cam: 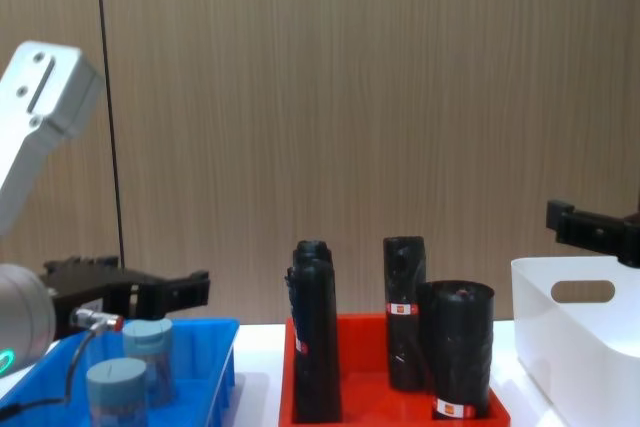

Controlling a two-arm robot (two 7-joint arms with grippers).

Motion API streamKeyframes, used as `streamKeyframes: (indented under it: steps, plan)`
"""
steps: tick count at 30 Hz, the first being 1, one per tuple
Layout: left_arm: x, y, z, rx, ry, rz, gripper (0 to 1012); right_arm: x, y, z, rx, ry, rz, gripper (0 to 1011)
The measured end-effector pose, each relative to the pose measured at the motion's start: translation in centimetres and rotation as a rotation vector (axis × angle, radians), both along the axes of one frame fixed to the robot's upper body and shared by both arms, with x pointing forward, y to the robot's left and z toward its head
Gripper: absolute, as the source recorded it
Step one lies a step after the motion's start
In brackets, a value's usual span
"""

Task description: Pick the cotton swabs from the blue box and place them into the white box.

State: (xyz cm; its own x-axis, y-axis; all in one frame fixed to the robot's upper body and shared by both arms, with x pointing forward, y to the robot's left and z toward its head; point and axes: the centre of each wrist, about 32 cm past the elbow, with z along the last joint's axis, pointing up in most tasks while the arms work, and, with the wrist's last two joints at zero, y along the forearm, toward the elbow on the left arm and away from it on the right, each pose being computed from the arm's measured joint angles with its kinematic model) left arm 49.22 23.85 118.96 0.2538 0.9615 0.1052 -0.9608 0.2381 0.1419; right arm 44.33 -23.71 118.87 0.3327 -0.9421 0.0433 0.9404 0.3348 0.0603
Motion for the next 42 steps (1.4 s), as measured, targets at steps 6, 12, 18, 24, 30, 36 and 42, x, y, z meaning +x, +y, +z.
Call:
streamKeyframes:
  steps: [6, 12, 18, 24, 30, 36, 42]
  plan:
    - [0.27, 0.7, -0.74, -0.035, 0.06, 0.043, 1004, 0.0, 0.0, 0.0, 0.0, 0.0, 0.0, 1002]
    - [0.61, 1.15, -1.17, -0.057, 0.099, 0.065, 1004, 0.0, 0.0, 0.0, 0.0, 0.0, 0.0, 1002]
    - [1.2, 1.68, -1.65, -0.076, 0.152, 0.088, 1004, 0.0, 0.0, 0.0, 0.0, 0.0, 0.0, 1002]
    - [1.69, 2.05, -2.01, -0.089, 0.187, 0.104, 1004, 0.0, 0.0, 0.0, 0.0, 0.0, 0.0, 1002]
    - [2.1, 2.38, -2.18, -0.096, 0.21, 0.116, 1004, 0.0, 0.0, 0.0, 0.0, 0.0, 0.0, 1002]
    - [2.54, 2.82, -2.19, -0.097, 0.229, 0.129, 1004, 0.0, 0.0, 0.0, 0.0, 0.0, 0.0, 1002]
    - [2.81, 3.2, -2.25, -0.095, 0.245, 0.139, 1004, 0.0, 0.0, 0.0, 0.0, 0.0, 0.0, 1001]
